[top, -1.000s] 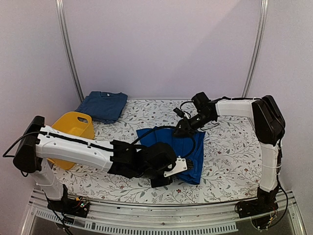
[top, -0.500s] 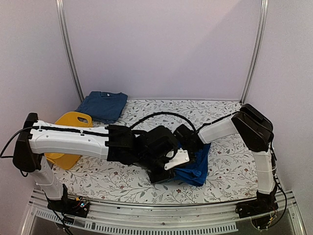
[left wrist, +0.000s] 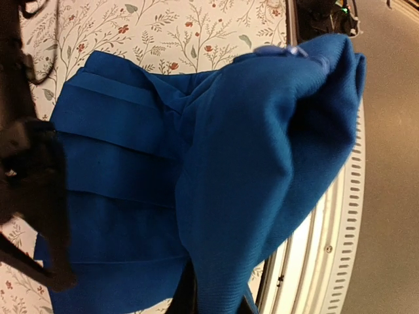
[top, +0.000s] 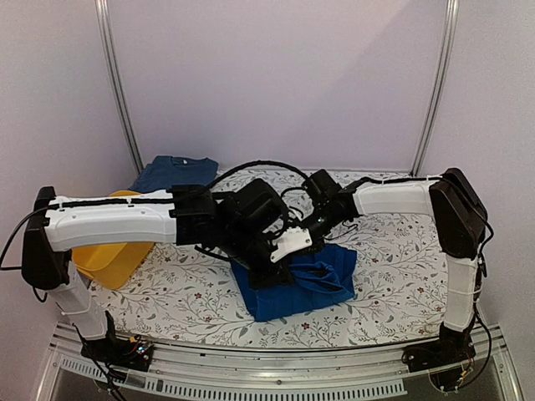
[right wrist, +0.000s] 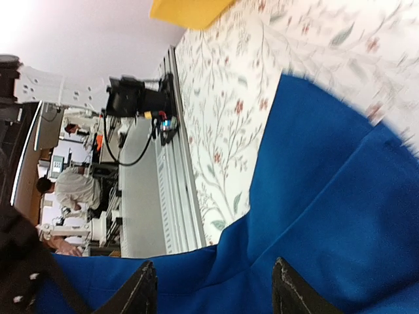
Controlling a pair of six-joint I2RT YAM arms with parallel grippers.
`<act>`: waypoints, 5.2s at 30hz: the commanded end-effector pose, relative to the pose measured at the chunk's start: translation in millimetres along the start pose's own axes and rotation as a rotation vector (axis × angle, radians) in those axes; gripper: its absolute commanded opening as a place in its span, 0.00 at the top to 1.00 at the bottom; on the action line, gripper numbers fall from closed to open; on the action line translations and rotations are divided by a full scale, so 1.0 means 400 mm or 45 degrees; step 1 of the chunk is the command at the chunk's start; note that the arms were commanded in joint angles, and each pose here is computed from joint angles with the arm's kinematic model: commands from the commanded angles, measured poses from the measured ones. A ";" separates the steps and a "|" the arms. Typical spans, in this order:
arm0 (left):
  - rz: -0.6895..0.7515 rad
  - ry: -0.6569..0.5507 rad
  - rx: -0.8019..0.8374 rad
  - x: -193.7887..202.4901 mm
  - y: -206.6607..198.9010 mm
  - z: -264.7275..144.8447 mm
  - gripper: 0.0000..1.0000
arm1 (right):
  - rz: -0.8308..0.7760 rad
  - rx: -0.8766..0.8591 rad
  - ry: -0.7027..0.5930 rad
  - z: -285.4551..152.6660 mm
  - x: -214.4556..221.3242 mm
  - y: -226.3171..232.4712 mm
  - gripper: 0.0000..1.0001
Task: Fold and stack the mixed laundry pile
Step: Fold the rectangle-folded skirt at the center of the board, then move the square-folded skirt to the center of the board, then pick up the square-folded skirt from the center of the board.
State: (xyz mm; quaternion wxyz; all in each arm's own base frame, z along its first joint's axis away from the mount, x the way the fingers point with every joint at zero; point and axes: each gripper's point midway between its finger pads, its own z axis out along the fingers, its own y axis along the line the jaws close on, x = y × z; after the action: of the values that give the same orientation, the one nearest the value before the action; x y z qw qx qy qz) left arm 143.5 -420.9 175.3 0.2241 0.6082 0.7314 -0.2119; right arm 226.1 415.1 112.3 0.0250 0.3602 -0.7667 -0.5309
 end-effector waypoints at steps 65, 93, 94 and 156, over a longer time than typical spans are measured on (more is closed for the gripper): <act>-1.343 -0.260 0.230 0.236 0.531 0.276 0.51 | 0.646 0.250 -0.486 -0.270 0.058 -0.368 0.47; -1.851 -0.393 -0.015 0.394 0.430 0.100 0.00 | 0.854 0.704 -0.578 -0.462 0.196 -0.292 0.25; -1.853 -0.388 0.005 0.387 0.429 0.114 0.00 | 0.868 0.694 -0.568 -0.453 0.200 -0.303 0.24; -1.190 -0.031 -0.469 0.232 0.823 0.080 1.00 | 0.742 0.455 -0.621 -0.423 0.008 -0.331 0.15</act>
State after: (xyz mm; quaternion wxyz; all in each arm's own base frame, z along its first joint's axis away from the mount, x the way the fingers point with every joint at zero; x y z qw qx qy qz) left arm 432.8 -356.8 72.3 0.1924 0.1176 0.9374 -0.2655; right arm 374.3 266.3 64.1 -0.0627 -0.0195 -0.8946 -0.4420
